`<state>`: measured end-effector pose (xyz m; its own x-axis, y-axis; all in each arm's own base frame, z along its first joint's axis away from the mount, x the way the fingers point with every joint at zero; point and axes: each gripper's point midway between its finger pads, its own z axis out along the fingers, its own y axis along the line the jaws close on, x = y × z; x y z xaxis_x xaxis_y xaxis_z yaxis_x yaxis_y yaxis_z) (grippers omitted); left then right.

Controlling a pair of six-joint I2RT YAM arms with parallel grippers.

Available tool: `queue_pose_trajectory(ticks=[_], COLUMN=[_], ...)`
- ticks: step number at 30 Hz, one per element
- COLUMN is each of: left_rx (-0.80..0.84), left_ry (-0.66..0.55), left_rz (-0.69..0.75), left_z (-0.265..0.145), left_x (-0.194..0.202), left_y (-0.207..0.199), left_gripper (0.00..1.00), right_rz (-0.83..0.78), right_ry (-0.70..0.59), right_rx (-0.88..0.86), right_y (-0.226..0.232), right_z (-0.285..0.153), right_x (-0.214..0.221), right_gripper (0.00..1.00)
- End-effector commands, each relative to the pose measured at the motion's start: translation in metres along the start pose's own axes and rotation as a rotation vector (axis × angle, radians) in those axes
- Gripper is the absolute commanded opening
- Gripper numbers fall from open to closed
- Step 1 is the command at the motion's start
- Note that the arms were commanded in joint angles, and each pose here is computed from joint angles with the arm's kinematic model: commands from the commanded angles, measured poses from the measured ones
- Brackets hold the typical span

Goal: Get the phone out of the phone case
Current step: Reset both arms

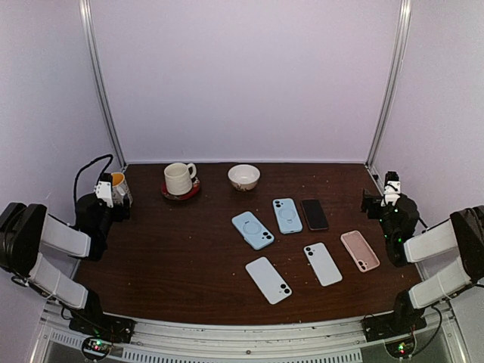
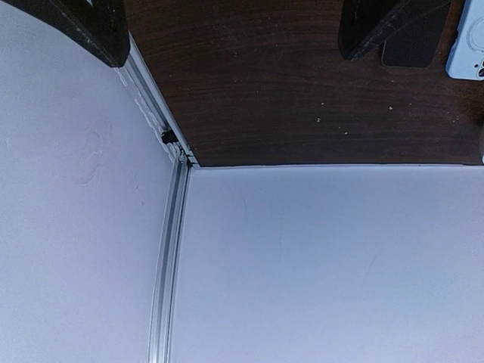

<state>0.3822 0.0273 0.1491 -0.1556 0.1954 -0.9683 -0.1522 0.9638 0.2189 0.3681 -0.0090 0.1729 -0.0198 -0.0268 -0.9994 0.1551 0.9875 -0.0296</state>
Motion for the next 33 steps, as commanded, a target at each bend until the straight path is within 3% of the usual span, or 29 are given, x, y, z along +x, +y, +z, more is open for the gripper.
queue_pose_trajectory(ticks=[1,33], left_rx=[-0.007,-0.007], left_ry=[-0.053,-0.053], left_rz=[-0.023,-0.023], left_z=[0.0029,0.0029], left_x=[-0.0153,-0.0150], left_y=[0.0040,0.0039], left_gripper=[0.97,0.97], right_rz=[0.013,0.013], right_ry=[-0.015,-0.010], right_rx=[-0.005,-0.008], right_y=[0.0005,0.0012], right_z=[0.0037,0.0048], right_x=[-0.0069,-0.0063], right_gripper=[1.00,1.00])
